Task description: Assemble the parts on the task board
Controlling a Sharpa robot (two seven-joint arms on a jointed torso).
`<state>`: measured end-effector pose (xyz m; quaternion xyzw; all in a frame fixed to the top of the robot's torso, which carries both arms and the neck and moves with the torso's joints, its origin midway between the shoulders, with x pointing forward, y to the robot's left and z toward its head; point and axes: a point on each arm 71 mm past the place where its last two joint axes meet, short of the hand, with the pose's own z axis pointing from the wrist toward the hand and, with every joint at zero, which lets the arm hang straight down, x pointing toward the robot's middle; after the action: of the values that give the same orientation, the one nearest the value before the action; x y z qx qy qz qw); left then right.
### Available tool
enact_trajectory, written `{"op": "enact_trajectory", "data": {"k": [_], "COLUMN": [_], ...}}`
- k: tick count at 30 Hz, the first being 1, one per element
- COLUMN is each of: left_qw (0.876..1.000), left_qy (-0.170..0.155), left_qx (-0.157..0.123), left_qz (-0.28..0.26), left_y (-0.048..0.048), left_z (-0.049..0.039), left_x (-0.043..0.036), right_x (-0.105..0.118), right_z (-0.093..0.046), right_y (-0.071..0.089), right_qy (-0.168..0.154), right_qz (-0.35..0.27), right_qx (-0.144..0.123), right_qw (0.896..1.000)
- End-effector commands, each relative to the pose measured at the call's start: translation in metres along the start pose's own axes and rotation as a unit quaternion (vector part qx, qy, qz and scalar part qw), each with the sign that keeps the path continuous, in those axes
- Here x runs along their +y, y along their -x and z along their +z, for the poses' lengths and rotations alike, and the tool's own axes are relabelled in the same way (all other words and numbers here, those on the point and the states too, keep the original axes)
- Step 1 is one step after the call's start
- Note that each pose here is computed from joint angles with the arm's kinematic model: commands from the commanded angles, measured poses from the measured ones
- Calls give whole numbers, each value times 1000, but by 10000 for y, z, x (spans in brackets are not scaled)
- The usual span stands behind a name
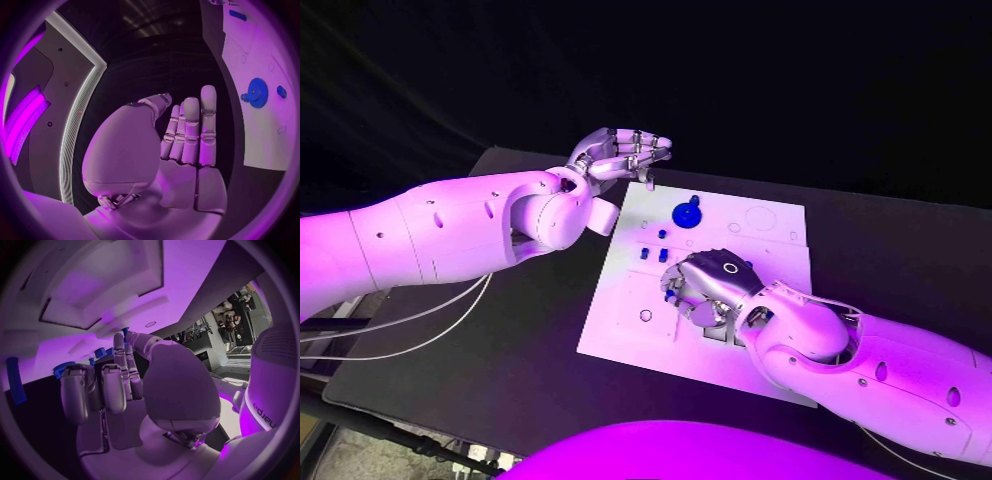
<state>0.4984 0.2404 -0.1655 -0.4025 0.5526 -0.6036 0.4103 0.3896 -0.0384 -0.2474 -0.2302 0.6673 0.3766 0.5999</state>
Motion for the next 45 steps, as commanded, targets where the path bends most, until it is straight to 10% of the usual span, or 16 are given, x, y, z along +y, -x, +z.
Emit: {"op": "enact_trajectory", "data": {"k": [1, 23, 34, 45], "left_qw": [1000, 1000, 1000, 1000], "left_qy": [-2, 0, 2, 3], "left_qx": [4, 2, 2, 5], "left_qz": [-5, -4, -3, -4], "left_y": [-21, 1, 17, 12], "left_z": [9, 6, -1, -8], "left_x": [-8, -3, -1, 6], "right_x": [4, 4, -118, -783], "right_z": [2, -70, -279, -566], "right_y": [-50, 16, 305, 676], "right_qy": [0, 2, -16, -102], "right_qz": [-13, -8, -11, -31], "right_qx": [19, -15, -49, 20], "right_qw": [1000, 1000, 999, 994]}}
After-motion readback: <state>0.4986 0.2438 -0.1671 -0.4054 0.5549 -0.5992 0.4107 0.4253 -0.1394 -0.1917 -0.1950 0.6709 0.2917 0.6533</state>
